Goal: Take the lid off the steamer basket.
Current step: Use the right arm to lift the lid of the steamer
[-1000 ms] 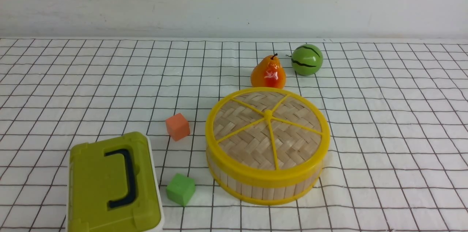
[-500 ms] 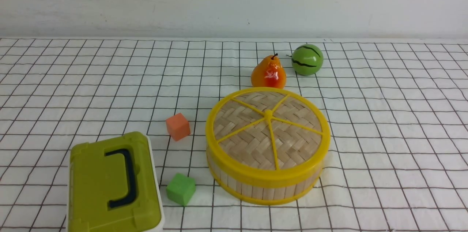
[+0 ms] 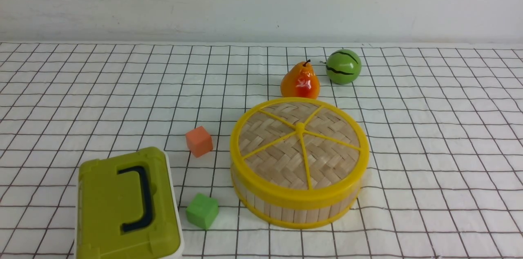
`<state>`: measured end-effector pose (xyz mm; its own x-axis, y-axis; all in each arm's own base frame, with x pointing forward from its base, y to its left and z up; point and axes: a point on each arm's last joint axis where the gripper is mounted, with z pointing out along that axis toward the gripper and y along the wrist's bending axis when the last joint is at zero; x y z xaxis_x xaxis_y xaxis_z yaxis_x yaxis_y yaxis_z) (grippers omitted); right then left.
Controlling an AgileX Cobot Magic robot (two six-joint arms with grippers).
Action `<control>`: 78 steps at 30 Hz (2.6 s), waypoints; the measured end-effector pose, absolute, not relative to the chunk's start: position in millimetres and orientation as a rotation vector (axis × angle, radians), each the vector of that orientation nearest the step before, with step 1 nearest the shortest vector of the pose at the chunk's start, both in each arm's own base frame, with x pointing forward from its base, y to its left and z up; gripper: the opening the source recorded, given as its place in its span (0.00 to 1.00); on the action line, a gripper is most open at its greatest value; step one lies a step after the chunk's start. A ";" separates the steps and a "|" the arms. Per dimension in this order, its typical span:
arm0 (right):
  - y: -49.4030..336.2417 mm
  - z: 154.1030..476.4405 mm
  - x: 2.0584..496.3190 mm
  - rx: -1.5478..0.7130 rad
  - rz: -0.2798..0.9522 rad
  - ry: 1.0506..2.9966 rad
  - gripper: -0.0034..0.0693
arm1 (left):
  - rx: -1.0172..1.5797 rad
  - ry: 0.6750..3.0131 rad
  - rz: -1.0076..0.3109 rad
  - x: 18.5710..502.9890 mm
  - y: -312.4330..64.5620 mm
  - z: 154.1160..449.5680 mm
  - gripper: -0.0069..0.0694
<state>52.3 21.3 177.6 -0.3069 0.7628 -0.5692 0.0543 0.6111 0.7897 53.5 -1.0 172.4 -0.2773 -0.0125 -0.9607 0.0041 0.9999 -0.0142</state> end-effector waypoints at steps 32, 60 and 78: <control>32.2 358.2 126.7 -0.335 0.353 2.101 0.02 | -0.006 1.852 -0.016 53.5 -1.0 172.4 0.40; 206.4 332.0 348.1 -1.064 0.276 2.553 0.26 | -0.006 1.852 -0.016 53.5 -1.0 172.4 0.40; 235.3 264.5 403.9 -0.899 0.298 2.647 0.47 | -0.006 1.852 -0.016 53.5 -1.0 172.4 0.40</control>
<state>403.9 235.3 264.5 -0.7468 -0.5517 -0.3714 -0.6204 0.7791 0.0901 53.5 -1.0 172.4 -0.2773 -0.0125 -0.9607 0.0041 0.9999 -0.0142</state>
